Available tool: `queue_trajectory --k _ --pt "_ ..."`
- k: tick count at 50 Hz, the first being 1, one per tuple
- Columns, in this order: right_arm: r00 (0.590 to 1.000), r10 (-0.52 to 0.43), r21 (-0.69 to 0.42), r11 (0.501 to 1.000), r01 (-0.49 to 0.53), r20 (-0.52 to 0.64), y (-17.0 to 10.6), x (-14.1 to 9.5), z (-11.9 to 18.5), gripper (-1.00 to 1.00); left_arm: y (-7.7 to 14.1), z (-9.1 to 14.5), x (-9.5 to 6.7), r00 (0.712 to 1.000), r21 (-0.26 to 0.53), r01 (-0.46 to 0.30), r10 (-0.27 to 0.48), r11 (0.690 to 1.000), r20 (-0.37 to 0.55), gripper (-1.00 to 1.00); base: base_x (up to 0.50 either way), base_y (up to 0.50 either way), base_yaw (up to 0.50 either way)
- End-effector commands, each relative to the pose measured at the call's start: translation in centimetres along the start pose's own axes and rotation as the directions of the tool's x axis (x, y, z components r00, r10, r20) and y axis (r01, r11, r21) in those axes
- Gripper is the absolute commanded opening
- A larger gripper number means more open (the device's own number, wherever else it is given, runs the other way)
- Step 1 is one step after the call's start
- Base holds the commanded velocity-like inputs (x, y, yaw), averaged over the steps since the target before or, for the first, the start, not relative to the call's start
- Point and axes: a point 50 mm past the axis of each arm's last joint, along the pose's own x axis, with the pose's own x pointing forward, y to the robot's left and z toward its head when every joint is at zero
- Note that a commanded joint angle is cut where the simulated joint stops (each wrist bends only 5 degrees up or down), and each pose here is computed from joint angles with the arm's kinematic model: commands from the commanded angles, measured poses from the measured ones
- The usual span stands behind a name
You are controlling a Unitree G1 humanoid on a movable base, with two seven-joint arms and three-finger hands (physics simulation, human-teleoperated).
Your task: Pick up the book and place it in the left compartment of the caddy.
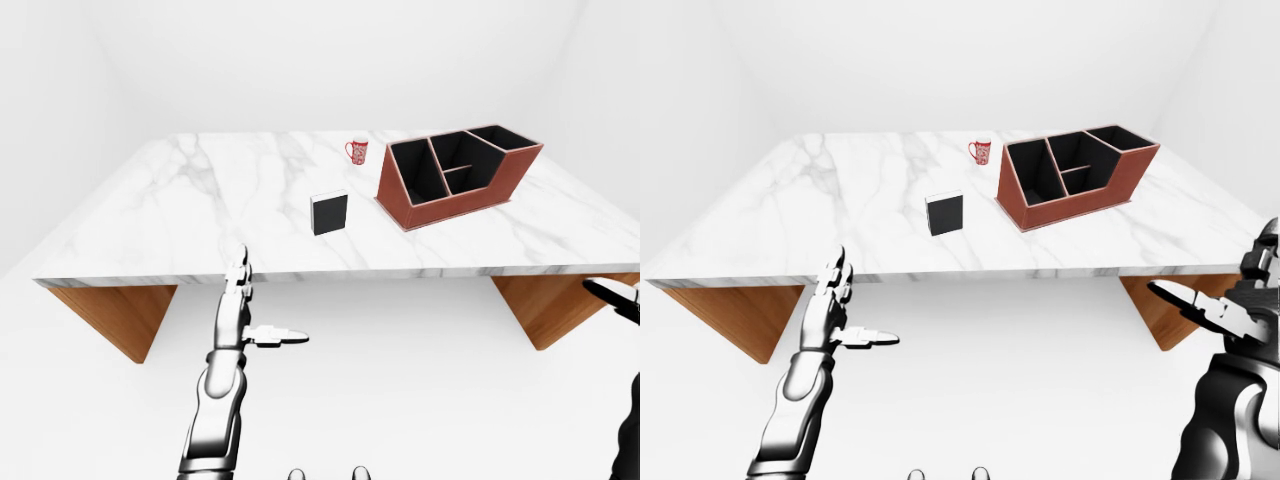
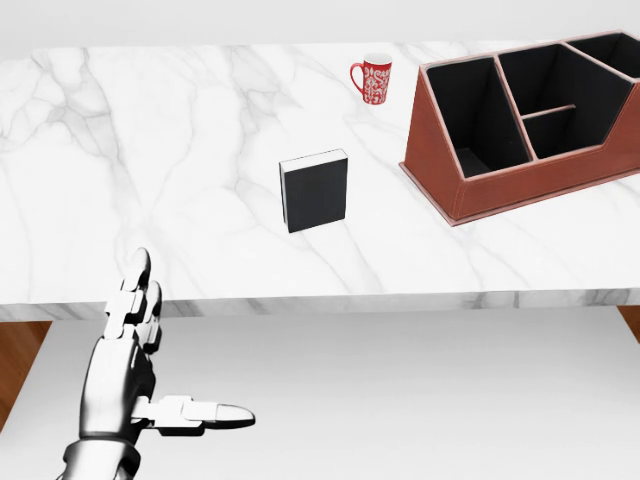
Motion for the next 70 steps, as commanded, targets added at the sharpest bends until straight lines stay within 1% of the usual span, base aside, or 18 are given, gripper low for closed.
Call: queue_trajectory --k 1,7,9,10,13,14,22,33,38,42,43,45,47,48,51,54,61,70 --pt "0.994 -0.107 0.042 0.994 0.106 0.025 -3.6 -0.4 1.5 1.00 0.0 -0.9 0.3 0.999 0.011 0.008 -0.007 1.000 -0.037 1.00 0.00 0.00 0.00" --pt "0.987 -0.152 0.031 0.988 0.151 0.047 -5.9 -0.9 2.7 1.00 0.1 -1.0 0.5 0.999 0.006 0.004 -0.004 1.000 -0.042 1.00 0.00 0.00 0.00" --pt "0.987 -0.153 0.031 0.988 0.151 0.048 -5.9 -0.9 2.7 1.00 0.1 -1.0 0.5 0.999 0.006 0.004 -0.004 1.000 -0.042 1.00 0.00 0.00 0.00" --pt "0.983 -0.176 0.035 0.984 0.174 0.052 -7.1 -1.1 3.0 1.00 0.1 -1.1 0.5 0.999 0.002 0.004 -0.004 1.000 -0.049 1.00 0.00 0.00 0.00" --pt "0.984 -0.170 0.015 0.985 0.170 0.047 -7.5 -1.2 3.1 1.00 0.2 -1.1 0.6 0.999 -0.002 0.001 -0.001 1.000 -0.048 1.00 0.00 0.00 0.00" --pt "0.984 -0.176 -0.021 0.984 0.177 0.040 -8.0 -1.3 3.1 1.00 0.3 -1.3 0.6 0.999 -0.005 -0.001 0.001 1.000 -0.054 1.00 0.00 0.00 0.00" --pt "0.975 -0.209 -0.028 0.977 0.212 0.070 -9.9 -1.7 4.3 1.00 0.2 -0.8 0.4 0.999 -0.009 -0.003 0.002 1.000 -0.033 1.00 0.00 0.00 0.00" --pt "0.971 -0.238 -0.046 0.970 0.239 0.019 -11.6 -2.3 3.4 1.00 0.2 -1.0 0.3 0.999 -0.013 0.000 0.000 1.000 -0.042 1.00 0.00 0.00 0.00" --pt "0.969 -0.248 -0.057 0.967 0.248 0.006 -12.2 -2.5 3.3 1.00 0.0 -0.8 0.1 0.999 -0.005 0.003 -0.003 1.000 -0.036 1.00 0.00 0.00 0.00" --pt "0.969 -0.246 -0.095 0.965 0.245 0.003 -12.4 -2.6 3.5 1.00 0.0 -0.4 -0.1 1.000 -0.011 0.001 -0.001 1.000 -0.015 1.00 0.00 0.00 0.00" --pt "0.968 -0.249 -0.081 0.965 0.249 0.008 -12.5 -2.7 3.6 1.00 0.0 -0.3 -0.2 1.000 -0.009 0.002 -0.002 1.000 -0.015 1.00 0.00 0.00 0.00" --pt "0.965 -0.258 0.018 0.966 0.257 0.042 -12.8 -2.8 4.2 1.00 -0.1 -0.3 -0.2 1.000 -0.007 0.004 -0.005 1.000 -0.012 1.00 0.00 0.00 0.00" --pt "0.965 -0.261 -0.016 0.965 0.261 0.038 -12.9 -2.9 4.4 1.00 -0.1 -0.1 -0.2 1.000 -0.007 0.004 -0.004 1.000 -0.005 1.00 0.00 0.00 0.00" --pt "0.962 -0.272 -0.065 0.960 0.273 0.034 -13.0 -3.0 4.4 1.00 -0.1 0.0 -0.3 1.000 -0.009 0.004 -0.004 1.000 -0.002 1.00 0.00 0.00 0.00" --pt "0.966 -0.255 -0.066 0.964 0.258 0.045 -12.9 -3.0 4.8 1.00 -0.1 0.2 -0.4 1.000 -0.008 0.004 -0.004 1.000 0.008 1.00 0.00 0.00 0.00" --pt "0.967 -0.250 -0.099 0.962 0.255 0.057 -12.7 -3.2 5.2 1.00 -0.2 0.3 -0.4 1.000 -0.006 0.005 -0.005 1.000 0.013 1.00 0.00 0.00 0.00" --pt "0.965 -0.254 -0.100 0.960 0.260 0.071 -12.8 -3.3 5.5 1.00 0.1 -1.0 0.2 0.999 -0.010 0.007 -0.007 1.000 -0.042 1.00 0.00 0.00 0.00" --pt "0.965 -0.254 -0.101 0.960 0.260 0.074 -12.8 -3.3 5.5 1.00 0.1 -1.0 0.2 0.999 -0.011 0.007 -0.007 1.000 -0.043 1.00 0.00 0.00 0.00"
